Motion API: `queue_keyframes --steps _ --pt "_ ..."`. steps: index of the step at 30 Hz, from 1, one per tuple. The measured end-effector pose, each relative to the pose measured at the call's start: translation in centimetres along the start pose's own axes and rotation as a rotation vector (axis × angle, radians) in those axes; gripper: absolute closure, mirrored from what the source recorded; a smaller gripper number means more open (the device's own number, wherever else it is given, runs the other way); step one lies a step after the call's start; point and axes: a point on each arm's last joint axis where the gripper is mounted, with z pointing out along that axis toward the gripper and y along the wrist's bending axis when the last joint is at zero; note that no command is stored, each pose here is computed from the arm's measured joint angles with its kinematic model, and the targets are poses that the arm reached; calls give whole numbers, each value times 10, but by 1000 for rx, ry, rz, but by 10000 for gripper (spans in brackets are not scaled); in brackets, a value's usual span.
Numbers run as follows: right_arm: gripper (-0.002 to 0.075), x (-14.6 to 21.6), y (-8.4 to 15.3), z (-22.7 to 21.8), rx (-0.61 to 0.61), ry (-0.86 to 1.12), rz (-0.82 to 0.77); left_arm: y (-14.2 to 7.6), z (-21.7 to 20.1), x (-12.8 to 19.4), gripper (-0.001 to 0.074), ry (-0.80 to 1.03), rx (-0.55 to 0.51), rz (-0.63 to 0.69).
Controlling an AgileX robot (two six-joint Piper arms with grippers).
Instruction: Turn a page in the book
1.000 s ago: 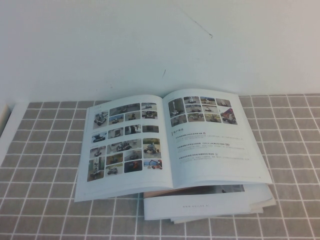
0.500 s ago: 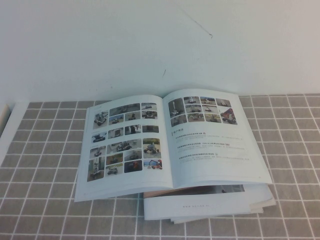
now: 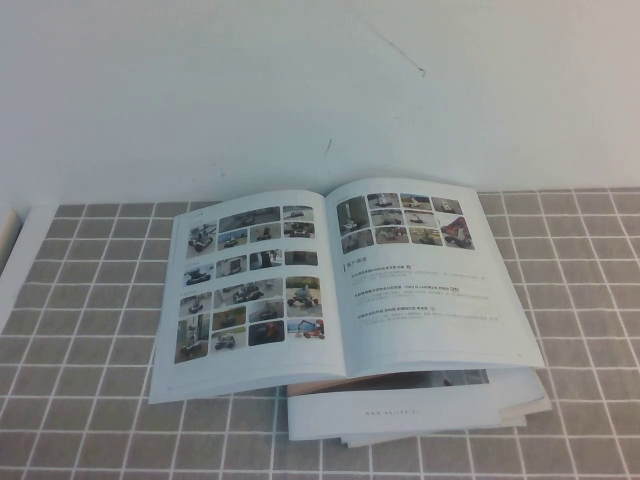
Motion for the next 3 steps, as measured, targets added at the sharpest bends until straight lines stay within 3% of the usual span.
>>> queue_keyframes --steps 3 --pt "728 0 0 0 2 0 5 0 0 0 738 0 0 0"
